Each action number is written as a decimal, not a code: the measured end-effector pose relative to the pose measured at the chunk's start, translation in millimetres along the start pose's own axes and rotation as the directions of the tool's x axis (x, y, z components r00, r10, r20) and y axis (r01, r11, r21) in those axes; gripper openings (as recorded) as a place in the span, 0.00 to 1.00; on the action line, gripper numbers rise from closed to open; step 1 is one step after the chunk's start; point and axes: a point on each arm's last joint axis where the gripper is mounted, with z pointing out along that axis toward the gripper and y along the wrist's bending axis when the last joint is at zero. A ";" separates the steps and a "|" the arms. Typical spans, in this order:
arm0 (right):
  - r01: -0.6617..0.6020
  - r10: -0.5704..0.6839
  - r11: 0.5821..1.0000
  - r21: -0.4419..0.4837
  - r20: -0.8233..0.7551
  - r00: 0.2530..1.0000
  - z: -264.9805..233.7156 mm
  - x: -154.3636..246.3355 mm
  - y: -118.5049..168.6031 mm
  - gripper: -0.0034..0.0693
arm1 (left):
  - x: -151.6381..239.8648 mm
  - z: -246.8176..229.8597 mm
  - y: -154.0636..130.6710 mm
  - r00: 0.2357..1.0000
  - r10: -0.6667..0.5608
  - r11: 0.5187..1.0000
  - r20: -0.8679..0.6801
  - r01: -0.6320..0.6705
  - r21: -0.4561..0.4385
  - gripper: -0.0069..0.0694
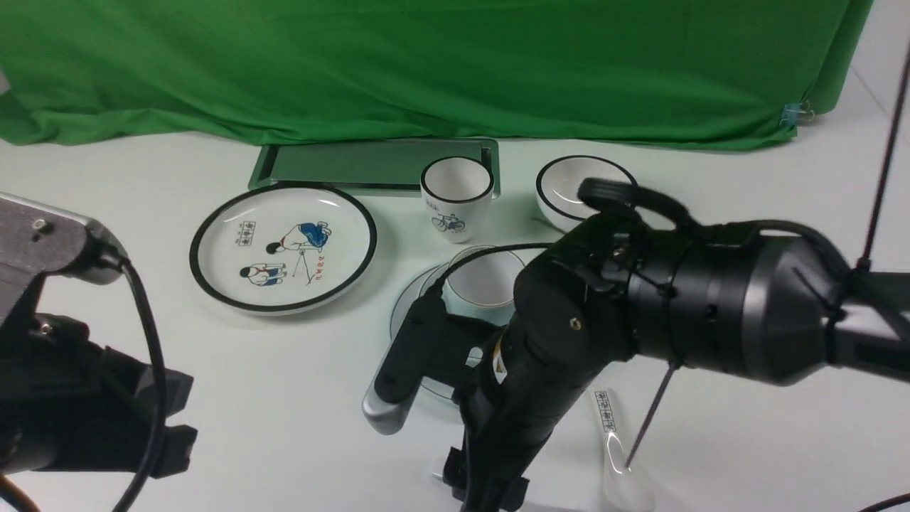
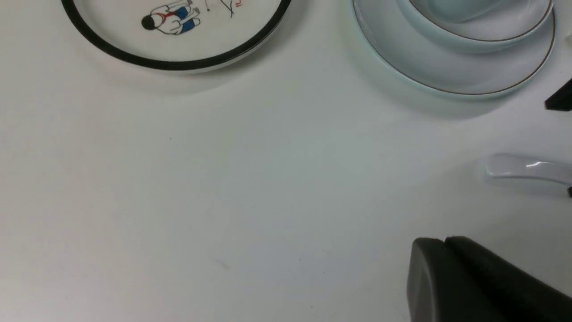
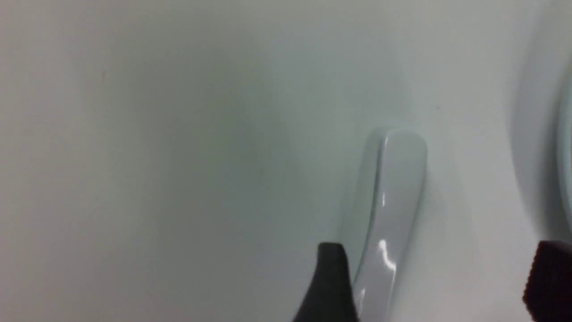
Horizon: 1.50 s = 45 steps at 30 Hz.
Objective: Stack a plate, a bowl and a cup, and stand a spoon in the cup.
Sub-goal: Use the right arm to grab a blue soup spoon, then use the right arm to put the blue soup spoon into the blue teacup in the middle
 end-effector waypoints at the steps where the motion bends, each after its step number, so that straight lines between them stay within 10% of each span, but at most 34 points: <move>1: 0.005 -0.005 1.000 -0.002 -0.005 1.000 6.6 -0.3 -0.6 0.82 | -0.1 0.0 0.0 1.000 -0.001 1.000 0.002 0.001 0.000 0.04; 11: 0.037 -0.038 0.999 -0.025 -0.043 0.998 37.8 1.3 -1.7 0.71 | -0.9 0.0 -0.1 1.000 0.000 1.000 0.010 0.000 0.001 0.04; 16: 0.036 -0.039 0.998 -0.046 -0.076 0.996 31.6 -0.6 -1.8 0.26 | -0.9 0.0 -0.1 1.000 0.000 1.000 0.010 0.000 0.001 0.04; 25: 0.047 -0.053 0.996 0.070 0.086 0.995 -90.3 -23.7 -10.7 0.27 | -0.9 0.0 -0.1 1.000 0.001 1.000 0.010 -0.001 0.001 0.04; 32: -0.348 0.133 0.903 0.252 0.607 0.784 -156.5 -26.6 -69.9 0.27 | -0.9 0.0 0.1 1.000 0.006 1.000 0.010 -0.006 -0.002 0.04; 37: -0.505 0.184 0.839 0.201 0.770 0.611 -146.3 -36.0 -99.7 0.27 | -0.9 0.0 0.4 1.000 0.012 1.000 0.010 -0.012 -0.004 0.04; 45: -0.521 0.212 0.833 0.186 0.763 0.611 -101.4 -42.8 -113.0 0.27 | -0.7 0.0 0.3 1.000 0.012 1.000 0.008 -0.012 -0.004 0.04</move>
